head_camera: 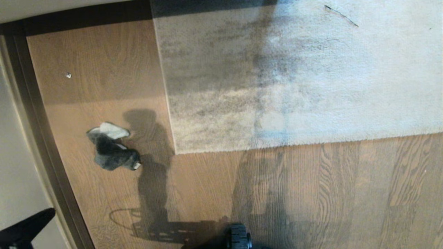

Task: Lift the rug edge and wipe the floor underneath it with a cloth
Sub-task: Pick up the rag

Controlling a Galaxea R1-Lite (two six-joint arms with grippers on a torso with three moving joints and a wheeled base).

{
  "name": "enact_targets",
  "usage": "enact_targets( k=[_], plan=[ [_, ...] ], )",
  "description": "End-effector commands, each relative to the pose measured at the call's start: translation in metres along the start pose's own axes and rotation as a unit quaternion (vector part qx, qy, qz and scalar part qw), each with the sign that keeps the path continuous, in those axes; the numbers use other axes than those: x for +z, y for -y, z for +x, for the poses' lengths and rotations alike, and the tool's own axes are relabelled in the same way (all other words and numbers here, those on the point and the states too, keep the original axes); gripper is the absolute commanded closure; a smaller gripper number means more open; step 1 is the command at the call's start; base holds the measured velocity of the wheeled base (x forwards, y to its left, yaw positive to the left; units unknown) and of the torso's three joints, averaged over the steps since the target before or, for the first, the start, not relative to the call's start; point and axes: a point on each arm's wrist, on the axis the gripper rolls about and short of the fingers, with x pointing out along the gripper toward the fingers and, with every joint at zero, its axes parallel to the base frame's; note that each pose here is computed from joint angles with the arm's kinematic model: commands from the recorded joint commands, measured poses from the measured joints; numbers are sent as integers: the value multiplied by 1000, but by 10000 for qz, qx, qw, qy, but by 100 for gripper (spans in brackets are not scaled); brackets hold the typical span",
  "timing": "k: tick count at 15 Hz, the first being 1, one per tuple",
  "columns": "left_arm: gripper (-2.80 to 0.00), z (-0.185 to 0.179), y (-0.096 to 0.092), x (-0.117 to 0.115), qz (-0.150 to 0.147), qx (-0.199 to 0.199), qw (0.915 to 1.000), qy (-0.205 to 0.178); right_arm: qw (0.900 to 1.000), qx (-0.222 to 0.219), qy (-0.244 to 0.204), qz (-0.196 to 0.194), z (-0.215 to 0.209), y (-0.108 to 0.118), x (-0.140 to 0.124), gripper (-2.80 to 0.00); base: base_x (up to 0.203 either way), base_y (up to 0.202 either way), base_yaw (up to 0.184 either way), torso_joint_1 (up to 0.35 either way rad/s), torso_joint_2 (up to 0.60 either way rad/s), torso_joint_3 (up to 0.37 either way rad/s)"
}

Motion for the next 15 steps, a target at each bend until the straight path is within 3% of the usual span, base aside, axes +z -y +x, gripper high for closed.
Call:
enact_targets(
  k=[1, 4, 5, 11, 15],
  plan=[
    [0, 45, -8, 8, -84, 357, 9985, -397, 10000, 2, -1, 1, 0, 0, 0, 0, 0, 0, 0, 0, 0, 0],
    [0, 74, -20, 15, -132, 662, 9975, -207, 10000, 2, -8, 1, 0, 0, 0, 0, 0, 0, 0, 0, 0, 0],
    [-280, 78, -22, 15, -149, 723, 9970, -233, 10000, 2, -7, 1, 0, 0, 0, 0, 0, 0, 0, 0, 0, 0],
    [-280, 92, -39, 7, -374, 1050, 9919, -604, 10000, 2, -8, 1, 0, 0, 0, 0, 0, 0, 0, 0, 0, 0],
    [-280, 103, -42, 3, -441, 916, 9911, -859, 10000, 2, -6, 1, 0, 0, 0, 0, 0, 0, 0, 0, 0, 0]
  ],
)
